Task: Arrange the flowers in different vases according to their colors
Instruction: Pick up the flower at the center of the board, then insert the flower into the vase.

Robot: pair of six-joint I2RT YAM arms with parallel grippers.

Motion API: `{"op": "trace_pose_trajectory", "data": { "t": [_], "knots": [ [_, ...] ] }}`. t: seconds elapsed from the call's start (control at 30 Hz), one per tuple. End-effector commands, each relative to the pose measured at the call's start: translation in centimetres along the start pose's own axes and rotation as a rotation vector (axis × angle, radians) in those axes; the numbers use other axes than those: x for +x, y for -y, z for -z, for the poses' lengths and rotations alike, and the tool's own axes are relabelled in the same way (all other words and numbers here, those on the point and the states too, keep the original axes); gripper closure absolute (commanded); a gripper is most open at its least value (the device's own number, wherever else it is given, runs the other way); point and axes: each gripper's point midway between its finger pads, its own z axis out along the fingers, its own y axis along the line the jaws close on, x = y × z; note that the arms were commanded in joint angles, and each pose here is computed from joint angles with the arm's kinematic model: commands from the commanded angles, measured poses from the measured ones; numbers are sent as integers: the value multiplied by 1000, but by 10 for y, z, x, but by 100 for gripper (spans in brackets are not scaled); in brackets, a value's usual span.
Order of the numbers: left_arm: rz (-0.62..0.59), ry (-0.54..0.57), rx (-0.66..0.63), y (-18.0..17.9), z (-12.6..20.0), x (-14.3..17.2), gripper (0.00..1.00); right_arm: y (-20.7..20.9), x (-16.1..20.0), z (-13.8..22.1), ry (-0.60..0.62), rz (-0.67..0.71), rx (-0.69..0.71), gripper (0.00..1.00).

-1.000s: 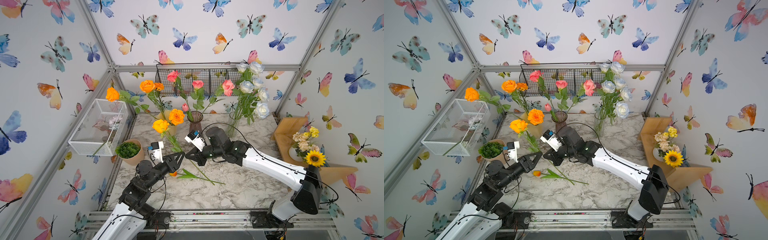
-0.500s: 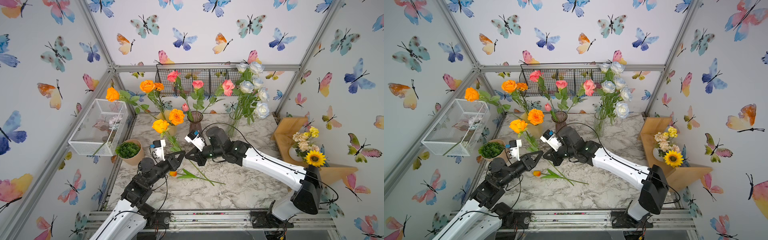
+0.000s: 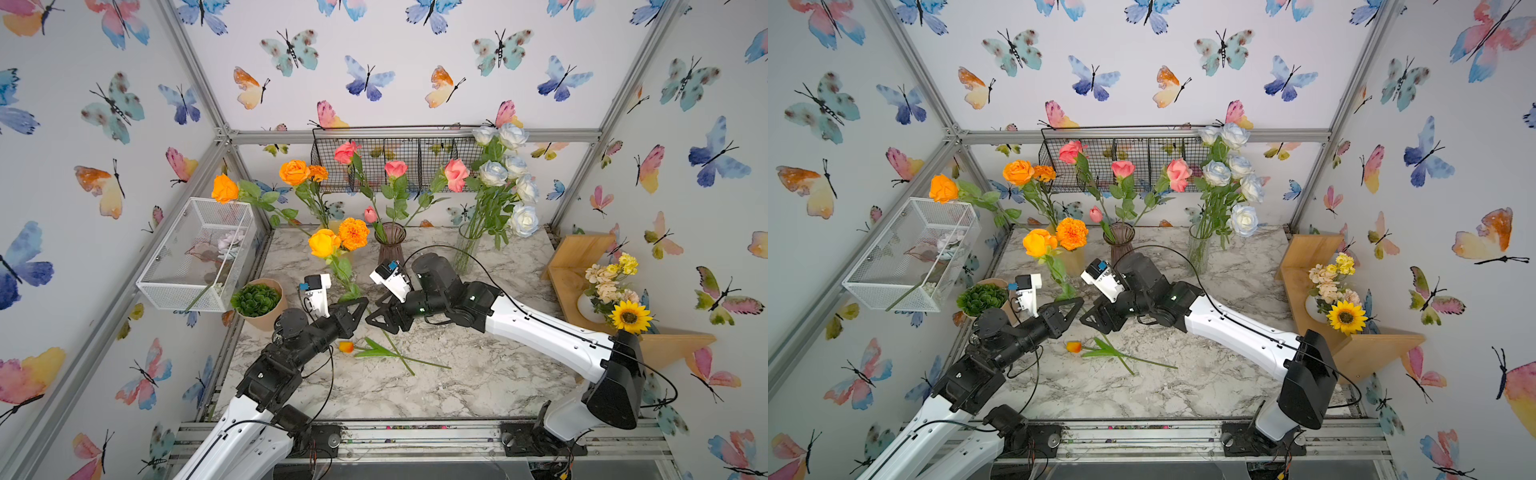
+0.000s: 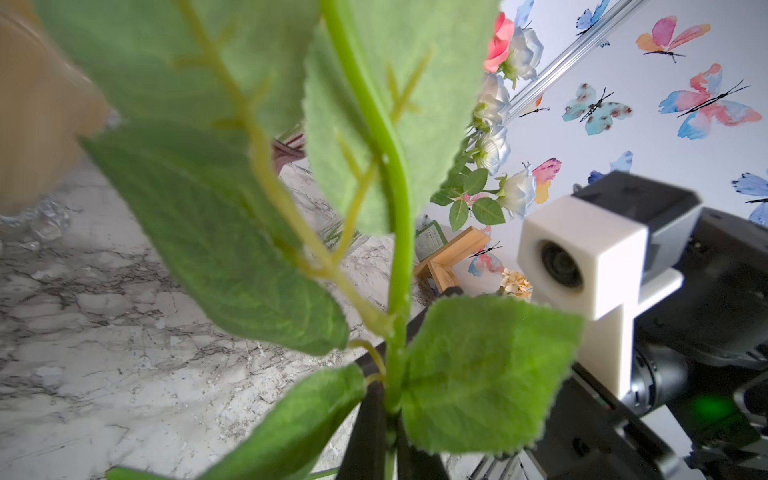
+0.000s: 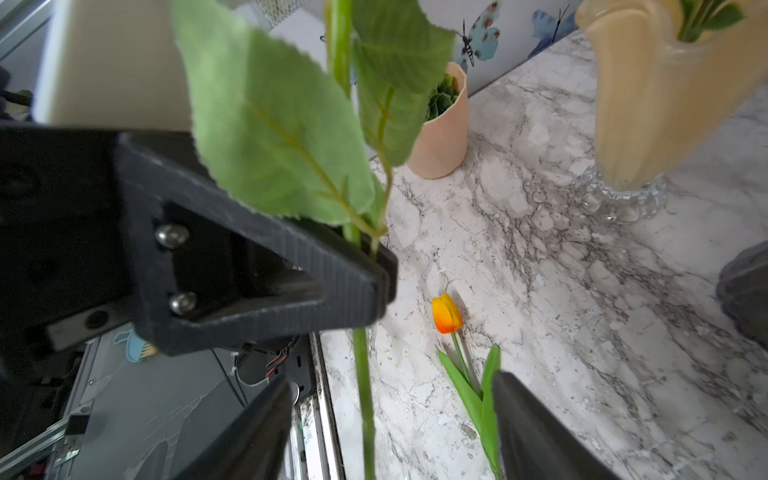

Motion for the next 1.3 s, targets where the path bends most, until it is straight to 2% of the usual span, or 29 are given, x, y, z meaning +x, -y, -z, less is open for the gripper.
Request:
{"op": "trace_pose_trajectory", "data": {
  "t": [0.0,0.1,0.27,0.4,0.53,0.67,0.83,0.93,1.07,1.27],
  "knots": [
    [-149,94,-158,-8,21,-32,100,3,-25,30,89,40,106,2],
    [-237,174,-232,2,39,-66,100,16,-33,52,159,58,224,1],
    [-369,265,-383,18,48,-127,100,19,-39,80,283,93,297,1],
    [-482,386,-477,40,52,-186,100,23,-42,89,298,86,338,2],
    [-515,439,-461,53,31,-243,100,30,-42,88,284,70,371,2],
    [-492,480,-475,33,19,-291,100,30,-42,93,290,72,383,2],
    [-533,508,-514,27,1,-323,100,29,-41,101,305,91,395,1],
    [-520,503,-485,17,-15,-332,100,30,-42,102,302,98,404,2],
    [-507,490,-449,-1,-38,-331,100,40,-42,106,305,62,463,1],
    [-472,447,-433,-37,-70,-313,100,42,-35,103,297,55,462,2]
  ]
}}
